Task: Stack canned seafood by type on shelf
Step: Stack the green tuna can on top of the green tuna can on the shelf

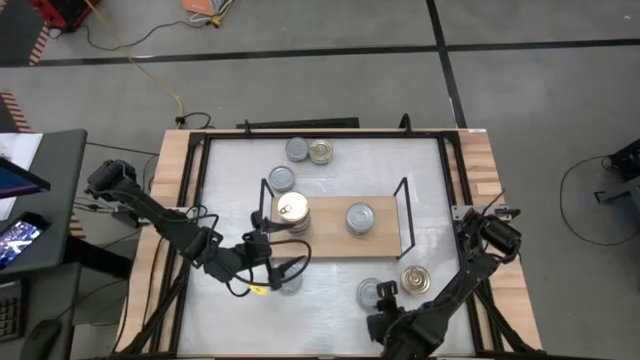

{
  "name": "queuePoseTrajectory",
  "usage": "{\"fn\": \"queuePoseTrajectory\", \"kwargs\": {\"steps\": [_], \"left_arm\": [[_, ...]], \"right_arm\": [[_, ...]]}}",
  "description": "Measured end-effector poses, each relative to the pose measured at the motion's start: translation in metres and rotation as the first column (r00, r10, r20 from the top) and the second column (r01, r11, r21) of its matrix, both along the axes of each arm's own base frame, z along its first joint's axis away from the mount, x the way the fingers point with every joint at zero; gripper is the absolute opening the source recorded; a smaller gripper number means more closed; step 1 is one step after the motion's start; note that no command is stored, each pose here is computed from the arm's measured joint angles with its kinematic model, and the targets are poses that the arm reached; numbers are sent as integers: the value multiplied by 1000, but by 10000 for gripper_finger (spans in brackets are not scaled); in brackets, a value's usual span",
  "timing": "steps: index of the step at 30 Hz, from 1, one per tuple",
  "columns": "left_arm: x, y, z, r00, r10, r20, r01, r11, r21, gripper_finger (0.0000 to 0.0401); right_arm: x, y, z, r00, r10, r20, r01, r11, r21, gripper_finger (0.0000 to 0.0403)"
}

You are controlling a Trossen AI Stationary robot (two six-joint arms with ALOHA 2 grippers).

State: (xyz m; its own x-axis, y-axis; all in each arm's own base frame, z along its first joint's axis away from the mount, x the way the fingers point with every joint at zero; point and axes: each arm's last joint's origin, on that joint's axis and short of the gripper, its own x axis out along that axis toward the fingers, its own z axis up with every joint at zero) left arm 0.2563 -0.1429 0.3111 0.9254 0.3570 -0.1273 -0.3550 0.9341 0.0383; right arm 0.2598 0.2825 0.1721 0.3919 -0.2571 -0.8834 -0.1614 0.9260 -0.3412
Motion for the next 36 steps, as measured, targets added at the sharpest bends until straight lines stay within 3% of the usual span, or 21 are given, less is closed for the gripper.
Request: {"fn": "queuePoseTrajectory", "kwargs": {"steps": [16, 21, 30, 36], "left_arm": [[-1, 0, -3, 1000, 6, -16, -6, 1000, -9, 361], [-1, 1, -4, 1000, 7, -26, -7, 1000, -3, 361], [-1, 1, -4, 1000, 9, -26, -9, 1000, -9, 361], [-1, 1, -4, 1000, 9, -25, -9, 1000, -12, 361]], "right_arm": [[-12, 3, -21, 995, 89, 36, -83, 987, -140, 120], [-16, 6, -23, 995, 99, 32, -94, 988, -125, 102], [-27, 15, -22, 994, 108, 34, -104, 990, -99, 28], [-27, 15, -22, 995, 90, 32, -87, 993, -80, 23]]}}
